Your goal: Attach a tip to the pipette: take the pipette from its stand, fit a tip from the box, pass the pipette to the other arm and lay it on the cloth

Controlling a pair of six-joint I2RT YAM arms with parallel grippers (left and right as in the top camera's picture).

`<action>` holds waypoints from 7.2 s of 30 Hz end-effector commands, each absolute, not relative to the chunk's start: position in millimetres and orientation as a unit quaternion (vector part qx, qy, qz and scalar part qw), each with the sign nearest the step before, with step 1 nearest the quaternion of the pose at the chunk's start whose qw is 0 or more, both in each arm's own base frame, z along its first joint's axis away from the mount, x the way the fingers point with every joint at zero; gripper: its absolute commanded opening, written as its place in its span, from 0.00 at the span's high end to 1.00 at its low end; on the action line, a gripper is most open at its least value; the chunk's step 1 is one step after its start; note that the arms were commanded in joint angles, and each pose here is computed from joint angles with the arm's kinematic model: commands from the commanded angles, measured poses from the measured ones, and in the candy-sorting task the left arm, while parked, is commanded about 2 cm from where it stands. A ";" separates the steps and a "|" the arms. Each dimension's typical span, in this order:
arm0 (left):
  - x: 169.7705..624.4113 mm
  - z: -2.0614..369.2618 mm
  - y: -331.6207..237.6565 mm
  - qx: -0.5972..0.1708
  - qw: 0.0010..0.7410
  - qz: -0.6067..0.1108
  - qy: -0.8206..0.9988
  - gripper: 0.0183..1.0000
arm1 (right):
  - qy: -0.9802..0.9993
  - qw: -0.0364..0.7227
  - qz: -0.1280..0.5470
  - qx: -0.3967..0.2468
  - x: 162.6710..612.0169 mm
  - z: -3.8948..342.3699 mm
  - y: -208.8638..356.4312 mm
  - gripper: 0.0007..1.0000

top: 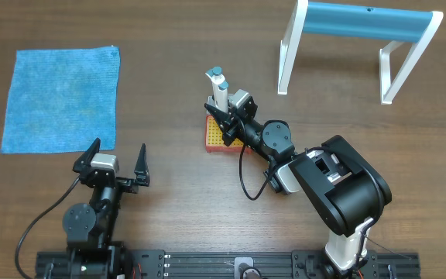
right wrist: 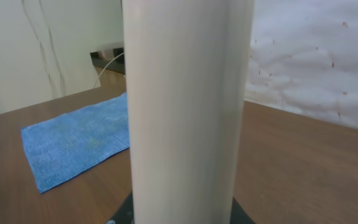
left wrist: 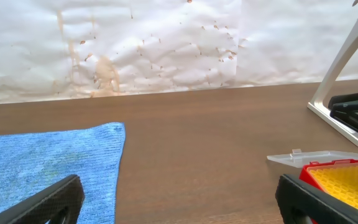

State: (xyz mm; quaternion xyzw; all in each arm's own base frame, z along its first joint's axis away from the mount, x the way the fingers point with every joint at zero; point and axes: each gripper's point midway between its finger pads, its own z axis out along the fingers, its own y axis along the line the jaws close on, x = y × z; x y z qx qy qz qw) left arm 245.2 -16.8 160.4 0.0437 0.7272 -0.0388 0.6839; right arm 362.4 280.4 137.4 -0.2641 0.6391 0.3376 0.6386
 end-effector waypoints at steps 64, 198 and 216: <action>244.9 159.1 -18.2 0.044 0.683 -0.043 0.728 0.00 | 0.666 0.613 0.335 -0.261 372.8 116.0 282.2 0.92; 266.5 351.2 -215.6 0.289 0.275 -0.669 0.627 0.00 | 0.715 0.345 0.559 -0.238 245.1 293.9 286.8 0.92; 276.3 358.1 -225.6 0.277 0.321 -0.663 0.616 0.62 | 0.704 0.302 0.591 -0.254 227.1 296.5 290.6 0.92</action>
